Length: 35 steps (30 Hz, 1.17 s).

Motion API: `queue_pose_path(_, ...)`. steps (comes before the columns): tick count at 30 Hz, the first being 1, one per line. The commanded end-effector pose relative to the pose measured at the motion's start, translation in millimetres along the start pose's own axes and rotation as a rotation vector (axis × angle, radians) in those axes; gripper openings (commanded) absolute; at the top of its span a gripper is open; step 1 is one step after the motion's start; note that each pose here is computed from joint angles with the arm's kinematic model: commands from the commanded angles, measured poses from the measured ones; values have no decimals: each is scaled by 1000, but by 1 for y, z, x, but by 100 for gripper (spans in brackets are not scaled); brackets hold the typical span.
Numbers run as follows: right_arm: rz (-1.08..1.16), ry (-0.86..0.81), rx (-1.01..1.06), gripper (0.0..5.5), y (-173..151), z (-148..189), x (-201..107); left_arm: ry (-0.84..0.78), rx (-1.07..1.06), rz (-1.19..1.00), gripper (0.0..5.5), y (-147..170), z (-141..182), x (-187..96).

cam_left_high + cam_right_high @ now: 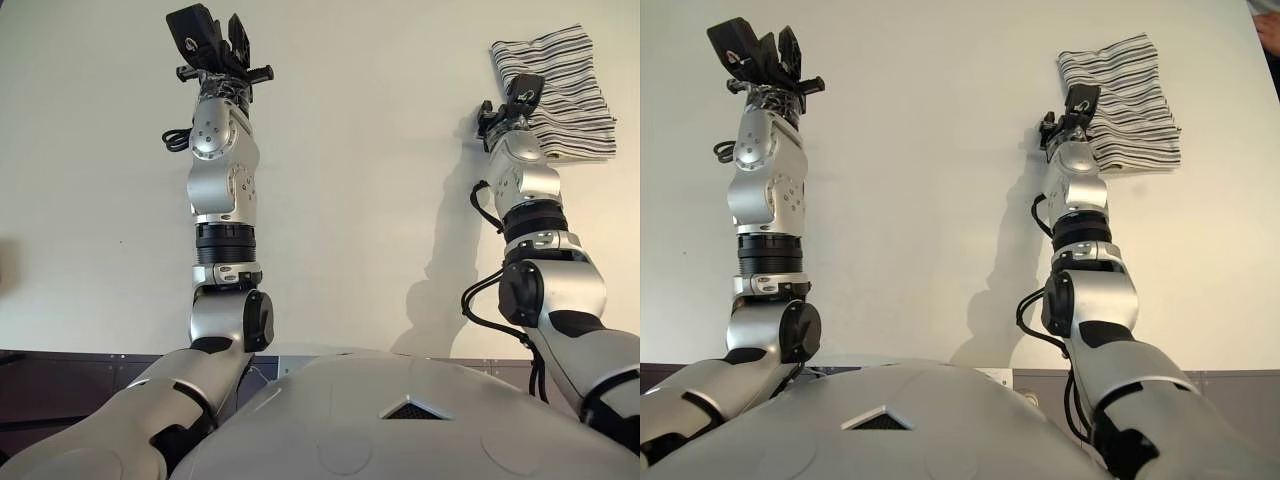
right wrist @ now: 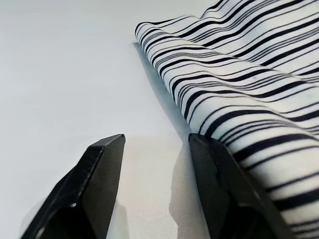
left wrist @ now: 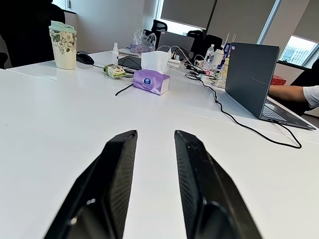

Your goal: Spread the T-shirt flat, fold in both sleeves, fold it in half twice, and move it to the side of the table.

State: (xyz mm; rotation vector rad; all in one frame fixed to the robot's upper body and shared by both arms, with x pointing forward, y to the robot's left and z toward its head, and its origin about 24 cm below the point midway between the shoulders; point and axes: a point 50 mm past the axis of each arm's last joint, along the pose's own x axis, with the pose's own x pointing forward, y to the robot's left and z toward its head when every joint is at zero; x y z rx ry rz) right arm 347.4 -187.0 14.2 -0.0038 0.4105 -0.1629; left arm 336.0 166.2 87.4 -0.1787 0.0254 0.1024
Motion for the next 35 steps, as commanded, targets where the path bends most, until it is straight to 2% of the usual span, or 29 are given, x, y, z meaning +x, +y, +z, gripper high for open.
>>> queue_pose_path(1, 38, -125, 35, 235, 26, 18, -9, -47, 15, 19, 138, -7, 10, 3)
queue_pose_path(9, 56, -390, -133, 235, 70, 59, -34, -27, -25, -62, 138, -53, 1, -14)
queue_pose_path(10, 56, -448, -144, 240, 76, 68, -40, -51, 9, -110, 157, -56, 5, -16)
queue_pose_path(14, 66, -589, -110, 310, 97, 95, -67, -222, 234, -184, 216, -54, 41, -20)
queue_pose_path(18, 111, -623, -93, 356, 114, 106, -84, -316, 290, -113, 260, -52, 63, -23)
queue_pose_path(21, 154, -633, -109, 356, 119, 109, -89, -234, 187, -20, 281, -53, 49, -22)
queue_pose_path(25, 215, -629, -132, 356, 129, 115, -79, -269, 209, -60, 281, -67, 48, -19)
queue_pose_path(28, 209, -667, -168, 356, 141, 120, -78, -314, 183, -37, 281, -71, 56, -5)
queue_pose_path(31, 207, -711, -185, 300, 143, 124, -79, -364, 164, -15, 285, -73, 65, 4)
queue_pose_path(35, 271, -737, -231, 300, 154, 129, -82, -339, 133, 62, 285, -59, 49, -4)
